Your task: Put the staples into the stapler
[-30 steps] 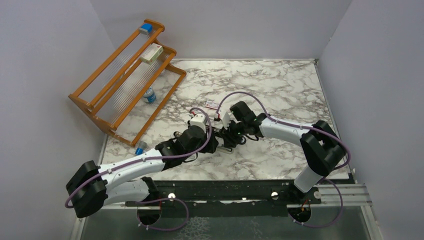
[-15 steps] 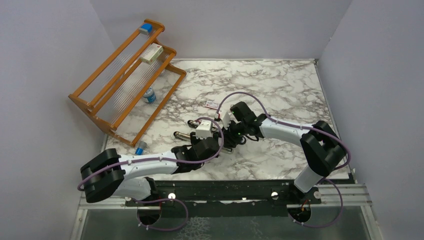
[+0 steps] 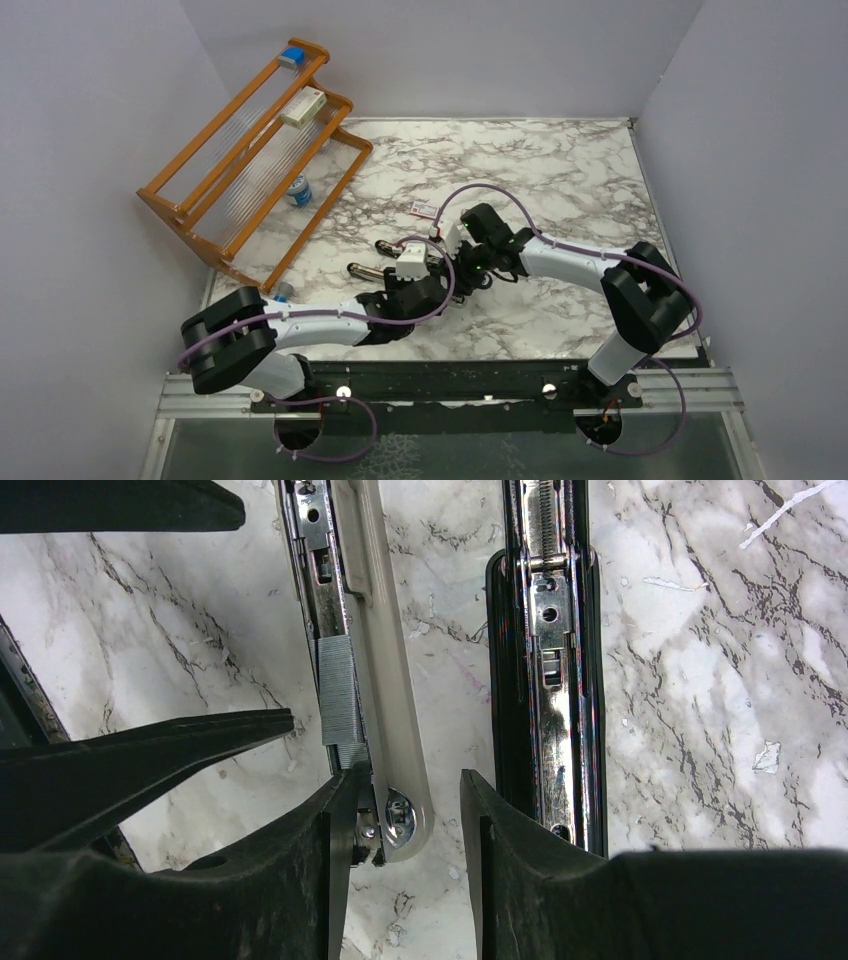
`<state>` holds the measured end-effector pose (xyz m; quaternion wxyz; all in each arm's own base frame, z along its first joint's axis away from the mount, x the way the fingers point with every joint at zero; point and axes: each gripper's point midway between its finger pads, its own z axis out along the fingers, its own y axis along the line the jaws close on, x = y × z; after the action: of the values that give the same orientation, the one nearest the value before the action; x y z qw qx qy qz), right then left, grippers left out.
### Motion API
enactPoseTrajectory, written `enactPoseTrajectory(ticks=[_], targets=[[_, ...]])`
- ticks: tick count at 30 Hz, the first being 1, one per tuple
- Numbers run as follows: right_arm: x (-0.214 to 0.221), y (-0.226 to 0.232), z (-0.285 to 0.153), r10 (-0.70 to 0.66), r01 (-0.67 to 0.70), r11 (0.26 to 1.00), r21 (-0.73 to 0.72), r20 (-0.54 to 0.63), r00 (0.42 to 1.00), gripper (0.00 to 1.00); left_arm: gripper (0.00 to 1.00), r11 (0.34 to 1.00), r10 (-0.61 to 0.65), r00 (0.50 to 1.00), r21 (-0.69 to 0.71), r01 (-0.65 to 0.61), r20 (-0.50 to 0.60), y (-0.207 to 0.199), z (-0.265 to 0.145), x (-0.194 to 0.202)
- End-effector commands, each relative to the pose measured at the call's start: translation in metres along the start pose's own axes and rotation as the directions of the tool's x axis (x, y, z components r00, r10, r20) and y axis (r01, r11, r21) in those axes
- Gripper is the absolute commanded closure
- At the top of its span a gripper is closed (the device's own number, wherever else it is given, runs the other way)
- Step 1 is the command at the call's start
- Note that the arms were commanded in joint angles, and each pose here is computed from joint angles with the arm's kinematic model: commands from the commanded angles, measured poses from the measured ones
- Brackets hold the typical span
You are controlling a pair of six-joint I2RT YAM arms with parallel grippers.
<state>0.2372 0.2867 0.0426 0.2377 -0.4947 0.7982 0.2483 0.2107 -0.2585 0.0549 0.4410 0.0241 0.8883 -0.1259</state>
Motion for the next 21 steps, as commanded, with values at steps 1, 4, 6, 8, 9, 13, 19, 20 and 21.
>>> enactPoseTrajectory(ticks=[1,4,6,8,9,13,19,20,21], targets=[[0.0093,0.0019,-0.0006,0.007,-0.007,1.0,-0.001,-0.017,1.0,0.55,0.3,0.998,-0.063,0.997,0.026,0.062,0.038,-0.0174,0.0032,-0.013],[0.0096,0.0021,-0.0004,0.007,-0.007,1.0,-0.001,-0.018,1.0,0.55,0.29,0.996,-0.08,0.996,0.045,0.078,0.047,-0.0212,0.0028,-0.0154],[0.0096,0.0018,-0.0005,0.007,-0.007,1.0,0.0,-0.018,1.0,0.55,0.29,0.994,-0.092,0.994,0.063,0.088,0.054,-0.0228,0.0007,-0.0169],[0.0097,0.0017,-0.0005,0.007,-0.007,1.0,0.0,-0.018,1.0,0.55,0.29,0.992,-0.103,0.993,0.075,0.098,0.063,-0.0217,-0.0012,-0.0184],[0.0088,0.0017,-0.0005,0.005,-0.005,1.0,0.0,-0.017,1.0,0.55,0.29,0.991,-0.108,0.992,0.081,0.102,0.068,-0.0215,-0.0021,-0.0191],[0.009,0.002,-0.0002,0.005,-0.005,1.0,-0.001,-0.018,1.0,0.55,0.29,0.99,-0.114,0.991,0.094,0.107,0.068,-0.0225,-0.0013,-0.0175],[0.0107,0.0024,-0.0007,0.008,-0.008,1.0,-0.002,-0.021,1.0,0.55,0.29,0.992,-0.096,0.994,0.083,0.092,0.05,-0.0254,0.0039,-0.0123],[0.0113,0.0022,-0.0007,0.008,-0.008,1.0,-0.001,-0.023,1.0,0.55,0.29,0.993,-0.092,0.995,0.078,0.089,0.047,-0.0251,0.0046,-0.0116],[0.0114,0.0023,-0.0007,0.009,-0.009,1.0,-0.001,-0.023,1.0,0.55,0.29,0.994,-0.089,0.995,0.075,0.086,0.044,-0.025,0.0053,-0.0108]])
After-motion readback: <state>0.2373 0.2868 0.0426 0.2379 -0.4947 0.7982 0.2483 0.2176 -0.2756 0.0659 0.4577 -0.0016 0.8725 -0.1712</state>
